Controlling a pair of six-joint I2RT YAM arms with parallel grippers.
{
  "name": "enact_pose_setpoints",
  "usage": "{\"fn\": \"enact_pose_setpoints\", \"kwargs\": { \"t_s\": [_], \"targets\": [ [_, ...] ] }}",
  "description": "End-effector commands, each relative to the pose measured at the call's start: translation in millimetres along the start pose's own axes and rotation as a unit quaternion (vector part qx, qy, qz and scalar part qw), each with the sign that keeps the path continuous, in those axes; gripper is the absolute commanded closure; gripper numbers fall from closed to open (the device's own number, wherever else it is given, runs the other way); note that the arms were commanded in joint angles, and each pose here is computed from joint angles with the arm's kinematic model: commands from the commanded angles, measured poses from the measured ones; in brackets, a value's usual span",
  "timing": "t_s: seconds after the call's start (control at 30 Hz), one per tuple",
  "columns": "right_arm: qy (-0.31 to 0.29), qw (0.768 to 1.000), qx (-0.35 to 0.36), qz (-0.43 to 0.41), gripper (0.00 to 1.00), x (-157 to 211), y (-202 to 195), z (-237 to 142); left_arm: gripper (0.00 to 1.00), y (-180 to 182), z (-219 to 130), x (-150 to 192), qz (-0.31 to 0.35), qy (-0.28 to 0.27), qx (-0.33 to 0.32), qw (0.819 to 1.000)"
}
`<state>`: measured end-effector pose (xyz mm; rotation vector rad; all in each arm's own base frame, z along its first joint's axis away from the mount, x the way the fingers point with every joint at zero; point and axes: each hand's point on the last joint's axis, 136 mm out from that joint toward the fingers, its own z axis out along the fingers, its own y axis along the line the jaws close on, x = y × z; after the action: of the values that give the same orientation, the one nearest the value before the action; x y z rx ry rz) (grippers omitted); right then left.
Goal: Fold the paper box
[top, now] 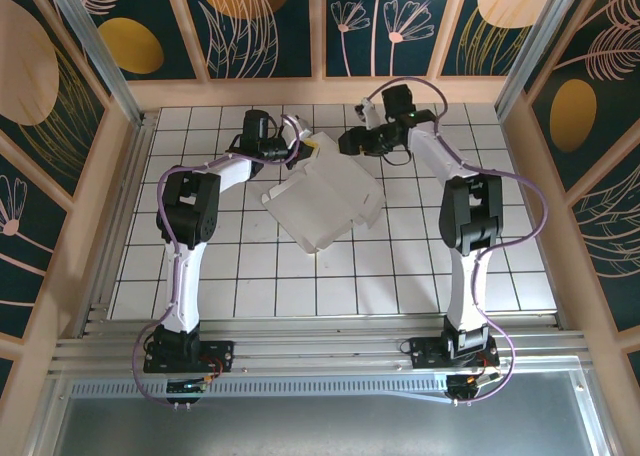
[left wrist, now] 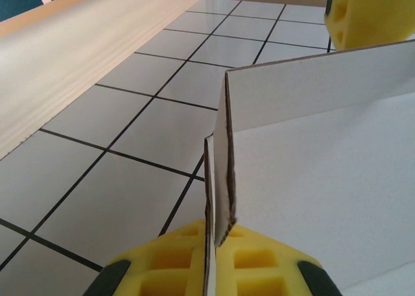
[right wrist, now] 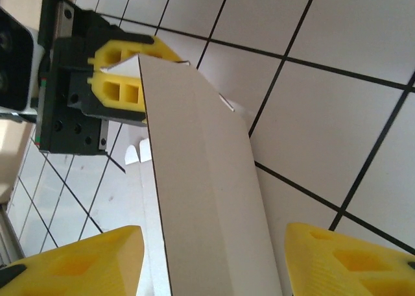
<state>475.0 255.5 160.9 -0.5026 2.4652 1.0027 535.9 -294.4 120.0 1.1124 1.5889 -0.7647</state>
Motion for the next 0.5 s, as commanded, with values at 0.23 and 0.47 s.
{"fn": "enact_pose_setpoints", "kwargs": {
  "t_s": [0.23,0.47],
  "targets": [
    [-0.028,0.997,-0.076,-0.002,0.3,-14,32,-21,1.0,-8,-2,-21,0.044,-0.028,0.015,0.999],
    [-0.083,0.995,-0.032,0.048,0.41,-21,-11,-49,1.0,-8,-3,-25,0.05,-0.034,0.015,0.998]
  ]
}}
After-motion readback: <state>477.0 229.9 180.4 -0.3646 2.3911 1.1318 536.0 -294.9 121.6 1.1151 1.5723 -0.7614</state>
